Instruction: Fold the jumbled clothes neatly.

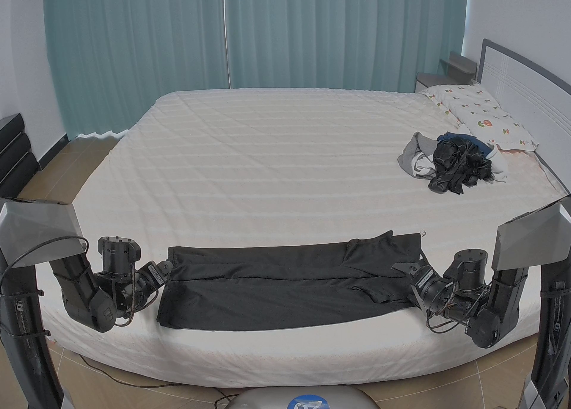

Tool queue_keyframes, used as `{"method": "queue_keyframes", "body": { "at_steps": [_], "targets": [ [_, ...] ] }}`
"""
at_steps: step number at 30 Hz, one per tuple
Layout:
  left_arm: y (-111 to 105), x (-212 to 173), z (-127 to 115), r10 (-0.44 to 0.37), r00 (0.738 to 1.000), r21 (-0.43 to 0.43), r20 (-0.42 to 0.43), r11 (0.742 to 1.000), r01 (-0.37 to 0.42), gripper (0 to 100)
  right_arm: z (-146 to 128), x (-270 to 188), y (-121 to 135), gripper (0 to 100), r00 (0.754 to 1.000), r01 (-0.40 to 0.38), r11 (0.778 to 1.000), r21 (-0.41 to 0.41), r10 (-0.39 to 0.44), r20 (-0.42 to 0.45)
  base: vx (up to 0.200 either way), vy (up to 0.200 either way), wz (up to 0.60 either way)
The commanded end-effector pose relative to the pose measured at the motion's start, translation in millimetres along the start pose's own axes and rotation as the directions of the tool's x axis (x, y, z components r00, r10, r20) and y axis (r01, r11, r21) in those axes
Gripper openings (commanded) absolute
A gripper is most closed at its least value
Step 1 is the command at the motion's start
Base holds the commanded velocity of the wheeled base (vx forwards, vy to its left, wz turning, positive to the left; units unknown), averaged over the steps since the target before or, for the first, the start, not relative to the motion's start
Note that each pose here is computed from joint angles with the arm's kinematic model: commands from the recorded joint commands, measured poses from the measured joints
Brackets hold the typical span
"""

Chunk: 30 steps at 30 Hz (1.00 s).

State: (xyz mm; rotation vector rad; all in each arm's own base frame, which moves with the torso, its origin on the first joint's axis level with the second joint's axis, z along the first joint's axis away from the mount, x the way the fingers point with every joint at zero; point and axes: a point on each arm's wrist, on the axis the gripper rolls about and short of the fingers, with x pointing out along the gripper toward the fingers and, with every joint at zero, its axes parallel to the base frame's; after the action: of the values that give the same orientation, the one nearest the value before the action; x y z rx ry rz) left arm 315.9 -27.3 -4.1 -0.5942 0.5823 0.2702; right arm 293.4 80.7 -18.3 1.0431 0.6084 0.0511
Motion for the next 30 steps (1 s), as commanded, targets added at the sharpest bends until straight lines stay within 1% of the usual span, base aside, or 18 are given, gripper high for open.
{"method": "queue_keyframes", "body": {
  "at_steps": [1,6,11,14,19,24,27,28,30],
  "targets": [
    [2,0,-1,0.007,1.000,0.002,-0.003,1.000,-0.007,100,-6,4,-9,100,0.999,0.031,1.000,-0.001,-0.031,-0.011,0.000,0.000,0.00],
    [2,0,-1,0.008,1.000,0.001,-0.002,1.000,-0.008,100,-6,3,-9,100,0.999,0.040,0.999,0.000,-0.040,-0.003,0.000,0.000,0.00],
    [3,2,-2,0.012,1.000,0.001,-0.008,1.000,-0.012,100,-9,-5,-11,100,0.998,0.068,0.998,-0.005,-0.068,0.014,0.000,0.000,0.00],
    [6,3,-1,0.011,1.000,-0.003,-0.017,1.000,-0.011,100,-16,-9,-9,100,0.999,0.052,0.999,-0.016,-0.051,0.004,0.000,0.000,0.00],
    [9,3,1,0.013,1.000,-0.008,-0.016,1.000,-0.013,100,-18,-4,-15,100,0.998,0.062,0.998,-0.016,-0.062,0.002,0.000,0.000,0.00],
    [8,3,0,0.011,1.000,-0.006,-0.015,1.000,-0.011,100,-16,6,-14,100,0.998,0.053,0.998,-0.018,-0.052,0.038,0.000,0.000,0.00],
    [9,3,1,0.012,1.000,-0.007,-0.015,1.000,-0.012,100,-15,8,-14,100,0.998,0.052,0.998,-0.018,-0.051,0.040,0.000,0.000,0.00],
    [9,3,1,0.012,1.000,-0.007,-0.015,1.000,-0.012,100,-16,8,-14,0,0.998,0.052,0.998,-0.018,-0.051,0.040,0.000,0.000,0.00],
    [8,3,1,0.009,1.000,-0.008,-0.011,1.000,-0.009,100,-16,8,-14,0,0.998,0.055,0.998,-0.018,-0.055,0.040,0.000,0.000,0.00]
  ]
}}
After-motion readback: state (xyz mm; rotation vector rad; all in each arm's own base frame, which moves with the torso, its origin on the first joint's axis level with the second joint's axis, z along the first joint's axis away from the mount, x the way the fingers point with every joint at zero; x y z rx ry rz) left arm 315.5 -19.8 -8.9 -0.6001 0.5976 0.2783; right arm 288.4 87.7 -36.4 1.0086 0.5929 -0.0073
